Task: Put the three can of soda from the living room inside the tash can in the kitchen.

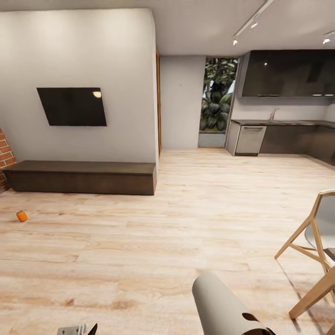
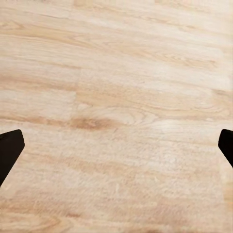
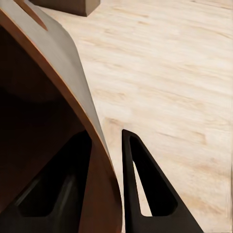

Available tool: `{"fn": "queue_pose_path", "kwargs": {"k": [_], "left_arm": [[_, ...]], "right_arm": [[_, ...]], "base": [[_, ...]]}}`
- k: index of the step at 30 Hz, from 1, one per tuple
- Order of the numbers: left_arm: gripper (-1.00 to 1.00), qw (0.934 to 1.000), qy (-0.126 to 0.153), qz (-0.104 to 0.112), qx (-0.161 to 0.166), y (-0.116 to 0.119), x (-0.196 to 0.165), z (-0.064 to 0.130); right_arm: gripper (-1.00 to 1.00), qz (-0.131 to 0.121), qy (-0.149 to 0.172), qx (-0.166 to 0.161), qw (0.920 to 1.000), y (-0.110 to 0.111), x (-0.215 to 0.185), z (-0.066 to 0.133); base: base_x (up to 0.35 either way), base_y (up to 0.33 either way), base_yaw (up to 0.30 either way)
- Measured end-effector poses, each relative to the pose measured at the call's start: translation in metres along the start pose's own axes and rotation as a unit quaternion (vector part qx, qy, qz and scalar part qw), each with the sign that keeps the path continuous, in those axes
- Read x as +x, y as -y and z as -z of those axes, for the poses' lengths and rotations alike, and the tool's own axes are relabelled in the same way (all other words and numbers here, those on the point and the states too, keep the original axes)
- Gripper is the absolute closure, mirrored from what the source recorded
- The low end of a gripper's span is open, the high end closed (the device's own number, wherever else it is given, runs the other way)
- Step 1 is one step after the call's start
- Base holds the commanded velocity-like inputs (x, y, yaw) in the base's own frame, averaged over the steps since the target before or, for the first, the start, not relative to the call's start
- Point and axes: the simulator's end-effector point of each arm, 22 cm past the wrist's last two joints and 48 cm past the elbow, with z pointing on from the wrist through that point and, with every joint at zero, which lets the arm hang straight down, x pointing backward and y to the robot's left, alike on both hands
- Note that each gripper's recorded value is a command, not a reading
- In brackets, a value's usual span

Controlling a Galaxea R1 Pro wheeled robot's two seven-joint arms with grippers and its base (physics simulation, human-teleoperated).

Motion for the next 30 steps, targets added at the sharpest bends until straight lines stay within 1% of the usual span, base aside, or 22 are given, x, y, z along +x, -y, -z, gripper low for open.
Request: {"fn": "queue_pose_path", "kwargs": {"k": [3, 6, 7, 10, 12, 13, 16, 18, 21, 24, 30], "left_arm": [[-1.0, 1.0, 0.0, 0.0, 0.0, 0.001, -0.004, 0.003], [-1.0, 1.0, 0.0, 0.0, 0.0, 0.001, -0.007, 0.006], [-1.0, 1.0, 0.0, 0.0, 0.0, 0.001, -0.009, 0.007], [-1.0, 1.0, 0.0, -0.001, 0.0, 0.002, -0.013, 0.01], [-1.0, 1.0, 0.0, -0.001, 0.0, 0.002, -0.015, 0.012], [-1.0, 1.0, 0.0, -0.001, 0.0, 0.002, -0.016, 0.013], [-1.0, 1.0, 0.0, -0.001, 0.0, 0.003, -0.02, 0.016], [-1.0, 1.0, 0.0, -0.001, 0.0, 0.004, -0.022, 0.018], [-1.0, 1.0, 0.0, -0.001, 0.0, 0.004, -0.026, 0.02], [-1.0, 1.0, 0.0, -0.001, 0.0, 0.005, -0.03, 0.023], [-1.0, 1.0, 0.0, 0.0, 0.001, 0.007, -0.034, 0.027]], "right_arm": [[1.0, 0.0, -0.009, 0.003, 1.0, 0.007, 0.003, 0.007], [1.0, 0.007, -0.02, 0.004, 0.9998, 0.017, 0.008, 0.015], [1.0, 0.009, -0.02, 0.004, 0.9998, 0.02, 0.006, 0.017], [1.0, 0.011, -0.027, 0.01, 0.9995, 0.03, 0.009, 0.026], [1.0, 0.009, -0.044, 0.013, 0.9989, 0.036, 0.021, 0.036], [1.0, 0.013, -0.047, 0.01, 0.9988, 0.036, 0.022, 0.039], [1.0, 0.008, -0.058, 0.02, 0.9981, 0.047, 0.027, 0.049], [1.0, 0.007, -0.059, 0.025, 0.9979, 0.051, 0.025, 0.052], [1.0, 0.007, -0.062, 0.028, 0.9977, 0.055, 0.024, 0.057], [1.0, 0.001, -0.065, 0.037, 0.9972, 0.06, 0.023, 0.062], [1.0, -0.001, -0.069, 0.037, 0.9969, 0.058, 0.024, 0.069]], "base": [[0.0, 0.0, 0.0], [0.0, 0.0, 0.0], [0.0, 0.0, 0.0], [0.0, 0.0, 0.0], [0.0, 0.0, 0.0], [0.0, 0.0, 0.0], [0.0, 0.0, 0.0], [0.0, 0.0, 0.0], [0.0, 0.0, 0.0], [0.0, 0.0, 0.0], [0.0, 0.0, 0.0]]}}
